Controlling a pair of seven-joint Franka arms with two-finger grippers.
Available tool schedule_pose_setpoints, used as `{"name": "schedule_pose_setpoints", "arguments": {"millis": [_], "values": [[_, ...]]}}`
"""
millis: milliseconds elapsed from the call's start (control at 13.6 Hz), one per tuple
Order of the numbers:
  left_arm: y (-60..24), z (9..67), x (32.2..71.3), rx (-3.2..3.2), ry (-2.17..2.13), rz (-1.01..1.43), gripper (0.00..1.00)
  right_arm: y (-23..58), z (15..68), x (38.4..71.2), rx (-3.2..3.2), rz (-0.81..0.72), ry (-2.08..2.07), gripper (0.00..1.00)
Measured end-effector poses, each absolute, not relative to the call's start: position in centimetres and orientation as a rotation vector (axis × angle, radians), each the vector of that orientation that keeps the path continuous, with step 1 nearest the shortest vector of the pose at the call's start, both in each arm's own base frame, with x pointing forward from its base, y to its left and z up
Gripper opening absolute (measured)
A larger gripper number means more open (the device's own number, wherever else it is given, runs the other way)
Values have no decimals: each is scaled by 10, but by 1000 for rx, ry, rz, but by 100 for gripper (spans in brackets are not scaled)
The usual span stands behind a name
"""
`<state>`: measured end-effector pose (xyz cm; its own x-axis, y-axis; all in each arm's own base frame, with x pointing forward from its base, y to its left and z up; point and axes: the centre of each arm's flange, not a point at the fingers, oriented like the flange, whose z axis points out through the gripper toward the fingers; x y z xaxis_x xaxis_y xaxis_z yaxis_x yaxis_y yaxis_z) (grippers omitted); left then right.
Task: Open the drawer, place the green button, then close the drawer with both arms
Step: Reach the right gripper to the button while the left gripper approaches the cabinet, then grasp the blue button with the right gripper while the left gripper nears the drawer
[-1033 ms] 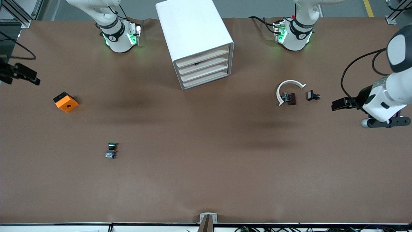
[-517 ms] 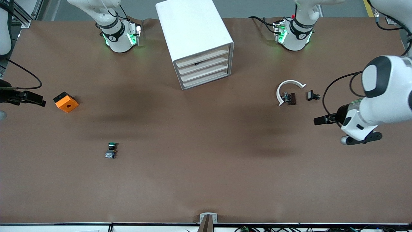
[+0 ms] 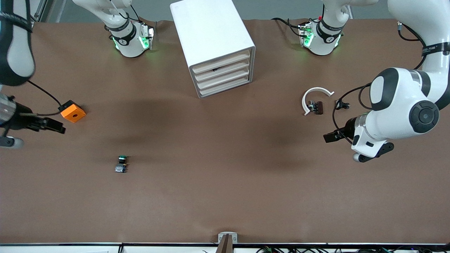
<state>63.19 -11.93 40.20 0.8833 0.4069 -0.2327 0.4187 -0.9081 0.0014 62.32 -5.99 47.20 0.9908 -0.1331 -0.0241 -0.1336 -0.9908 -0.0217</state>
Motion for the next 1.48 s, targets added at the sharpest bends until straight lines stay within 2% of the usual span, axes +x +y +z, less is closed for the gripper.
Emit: {"name": "schedule_pose_setpoints", "arguments": {"millis": [369, 590, 812, 1107, 1476], "values": [[-167, 389, 632, 2859, 1081, -451, 100, -22, 399, 654, -3110, -27, 311, 100], [-191, 376, 628, 2751, 1317, -631, 100, -9, 323, 661, -3111, -116, 327, 100], [-216, 332, 622, 2535, 1597, -906, 100, -7, 267, 659, -3116, -125, 331, 100], [-239, 272, 611, 2292, 1797, -1301, 100, 8, 238, 660, -3119, -144, 298, 100], [-281, 215, 579, 2071, 2055, -1707, 100, 28, 204, 661, -3118, -186, 282, 100]]}}
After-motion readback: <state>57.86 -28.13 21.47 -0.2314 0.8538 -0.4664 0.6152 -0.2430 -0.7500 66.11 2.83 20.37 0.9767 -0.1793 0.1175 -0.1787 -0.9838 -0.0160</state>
